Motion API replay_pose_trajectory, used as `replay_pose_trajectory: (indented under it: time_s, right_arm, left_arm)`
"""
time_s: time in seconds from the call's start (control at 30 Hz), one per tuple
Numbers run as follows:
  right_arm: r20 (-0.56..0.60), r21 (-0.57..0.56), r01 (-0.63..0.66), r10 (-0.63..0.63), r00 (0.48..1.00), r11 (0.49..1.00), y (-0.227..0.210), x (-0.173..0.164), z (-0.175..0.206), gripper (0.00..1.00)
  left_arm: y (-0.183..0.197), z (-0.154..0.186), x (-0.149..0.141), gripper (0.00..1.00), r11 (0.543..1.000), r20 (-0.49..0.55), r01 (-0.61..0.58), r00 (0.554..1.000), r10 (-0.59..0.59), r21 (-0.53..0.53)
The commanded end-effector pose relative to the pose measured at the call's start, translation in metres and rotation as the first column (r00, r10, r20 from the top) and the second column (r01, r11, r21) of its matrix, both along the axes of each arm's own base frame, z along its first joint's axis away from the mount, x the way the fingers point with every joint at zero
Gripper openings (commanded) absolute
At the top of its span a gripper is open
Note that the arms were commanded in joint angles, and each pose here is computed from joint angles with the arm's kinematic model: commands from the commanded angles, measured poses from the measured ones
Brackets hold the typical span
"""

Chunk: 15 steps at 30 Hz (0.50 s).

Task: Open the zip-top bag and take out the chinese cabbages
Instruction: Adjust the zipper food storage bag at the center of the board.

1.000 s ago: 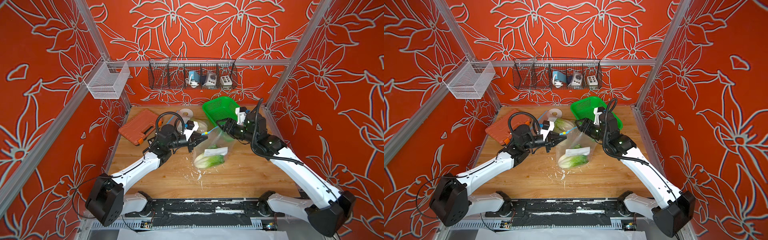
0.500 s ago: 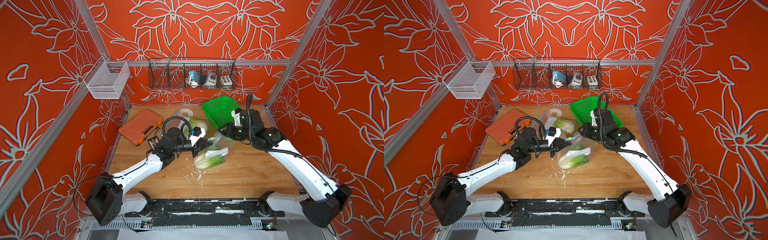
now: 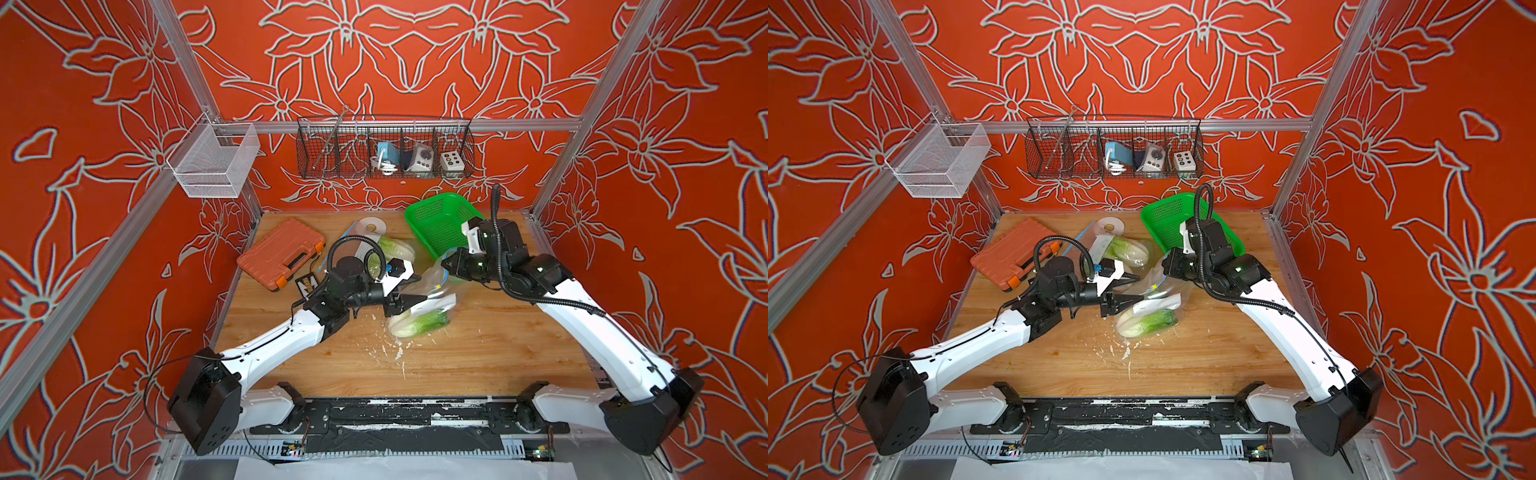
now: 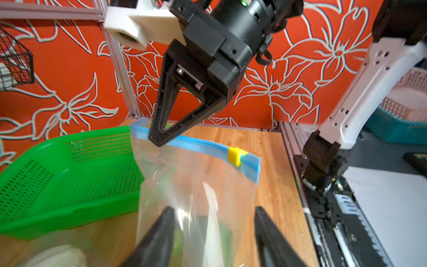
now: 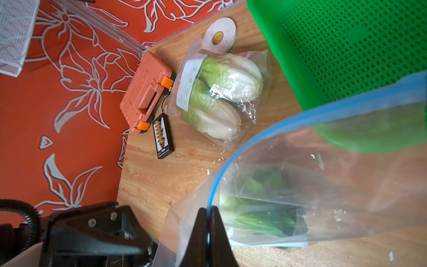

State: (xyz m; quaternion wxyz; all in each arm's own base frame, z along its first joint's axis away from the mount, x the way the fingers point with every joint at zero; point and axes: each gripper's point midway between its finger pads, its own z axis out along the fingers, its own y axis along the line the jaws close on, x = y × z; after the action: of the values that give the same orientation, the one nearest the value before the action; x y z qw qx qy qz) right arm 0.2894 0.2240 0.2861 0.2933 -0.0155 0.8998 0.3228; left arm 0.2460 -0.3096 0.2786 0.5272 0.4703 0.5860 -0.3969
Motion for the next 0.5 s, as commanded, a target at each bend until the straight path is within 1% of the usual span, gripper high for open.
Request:
replay_pose_trajectory:
  time_s: [0.0,0.03,0.1,0.17,0.23,0.33,0.43,0.47]
  right_arm:
    - [0.11,-0.01,-0.121,0.122,0.986,0.993,0.012,0.002,0.029,0.0]
    - [0.112,-0.015,-0.145,0.146,0.983,0.989,0.015,0.001,0.031,0.0]
    - [0.115,-0.016,-0.209,0.21,0.971,0.978,0.024,-0.001,0.038,0.0]
    - [0.107,-0.006,-0.278,0.277,0.955,0.96,0.034,-0.004,0.043,0.0]
    - [0.098,-0.011,-0.356,0.355,0.93,0.935,0.045,-0.009,0.047,0.0]
    - [0.086,-0.044,-0.465,0.467,0.88,0.884,0.062,-0.019,0.053,0.0]
    - [0.086,-0.091,-0.572,0.579,0.811,0.815,0.074,-0.03,0.063,0.0]
    - [0.052,-0.118,-0.604,0.613,0.789,0.788,0.073,-0.036,0.06,0.0]
  left_arm:
    - [0.018,0.007,-0.008,0.87,0.998,0.03,-0.048,0.998,0.047,0.043]
    - [0.026,0.005,-0.007,0.9,0.996,0.024,-0.07,0.997,0.069,0.051]
    - [0.047,0.008,-0.005,0.91,0.992,0.0,-0.116,0.993,0.116,0.044]
    - [0.067,0.014,0.001,0.91,0.985,-0.032,-0.174,0.984,0.175,0.012]
    - [0.084,0.026,0.006,0.91,0.972,-0.034,-0.232,0.972,0.231,-0.032]
    - [0.096,0.034,0.018,0.91,0.95,-0.055,-0.306,0.951,0.303,-0.065]
    - [0.104,0.042,0.03,0.92,0.926,-0.065,-0.366,0.93,0.362,-0.087]
    - [0.107,0.045,0.034,0.92,0.918,-0.062,-0.385,0.923,0.38,-0.095]
